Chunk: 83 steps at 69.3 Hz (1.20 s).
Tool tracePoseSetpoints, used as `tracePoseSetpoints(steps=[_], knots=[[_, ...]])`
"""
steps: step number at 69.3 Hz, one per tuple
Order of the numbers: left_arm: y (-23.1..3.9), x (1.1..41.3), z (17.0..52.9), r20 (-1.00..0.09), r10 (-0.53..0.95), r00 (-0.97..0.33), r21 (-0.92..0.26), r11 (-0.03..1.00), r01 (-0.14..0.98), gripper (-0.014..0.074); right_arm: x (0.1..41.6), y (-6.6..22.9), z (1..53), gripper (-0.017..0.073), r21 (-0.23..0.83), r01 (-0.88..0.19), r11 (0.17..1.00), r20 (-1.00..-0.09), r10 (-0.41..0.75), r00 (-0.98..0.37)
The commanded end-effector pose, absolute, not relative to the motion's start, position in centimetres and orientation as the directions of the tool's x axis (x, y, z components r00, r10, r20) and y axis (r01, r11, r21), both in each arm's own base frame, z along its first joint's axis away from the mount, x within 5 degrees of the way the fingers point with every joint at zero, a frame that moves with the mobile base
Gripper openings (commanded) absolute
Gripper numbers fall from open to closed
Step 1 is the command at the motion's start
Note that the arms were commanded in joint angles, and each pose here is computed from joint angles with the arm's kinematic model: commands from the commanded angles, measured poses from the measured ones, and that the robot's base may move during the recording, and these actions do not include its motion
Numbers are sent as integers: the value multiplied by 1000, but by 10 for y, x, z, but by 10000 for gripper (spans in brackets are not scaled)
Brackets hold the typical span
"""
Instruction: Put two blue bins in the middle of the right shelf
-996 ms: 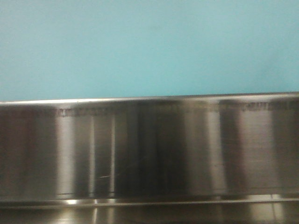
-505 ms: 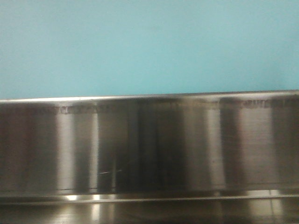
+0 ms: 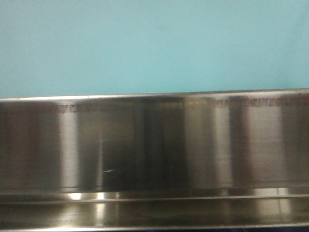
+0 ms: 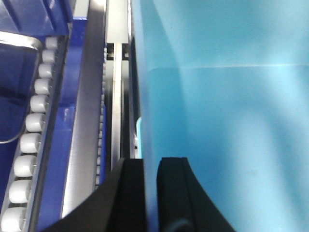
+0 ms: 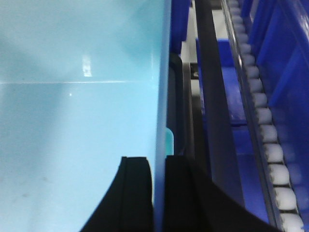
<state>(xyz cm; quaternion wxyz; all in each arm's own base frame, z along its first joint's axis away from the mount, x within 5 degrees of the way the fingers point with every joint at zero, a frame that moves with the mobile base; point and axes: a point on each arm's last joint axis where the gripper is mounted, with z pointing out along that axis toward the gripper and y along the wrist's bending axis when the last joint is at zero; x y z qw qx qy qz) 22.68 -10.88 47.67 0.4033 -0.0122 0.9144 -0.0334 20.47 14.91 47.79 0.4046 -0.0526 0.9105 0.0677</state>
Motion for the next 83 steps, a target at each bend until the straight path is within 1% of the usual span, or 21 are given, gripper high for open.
tracePoseSetpoints(steps=[1, 17, 27, 40, 46, 68, 83], knots=[[-116, 224, 483, -766, -55, -641, -124, 990, 63, -111, 202, 154, 484, -162, 132, -199, 971, -775, -24, -632], [-116, 224, 482, -765, -46, -642, -120, 990, 72, -111, 202, 154, 484, -162, 131, -198, 971, -775, -25, -631], [-120, 222, 481, -745, -59, -664, -162, 982, 94, -111, 202, 154, 484, -162, 125, -201, 972, -777, -31, -629], [-120, 218, 483, -744, -65, -666, -178, 978, 104, -111, 197, 157, 484, -162, 177, -225, 958, -754, -15, -657], [-117, 214, 484, -746, -67, -663, -181, 978, 104, -111, 197, 157, 482, -162, 175, -225, 958, -750, -18, -662], [-109, 205, 468, -724, -44, -689, -149, 984, 94, -111, 186, 147, 468, -162, 156, -221, 963, -729, -38, -683], [-108, 206, 457, -711, -22, -703, -111, 990, 82, -111, 186, 145, 466, -162, 144, -217, 966, -730, -44, -682]])
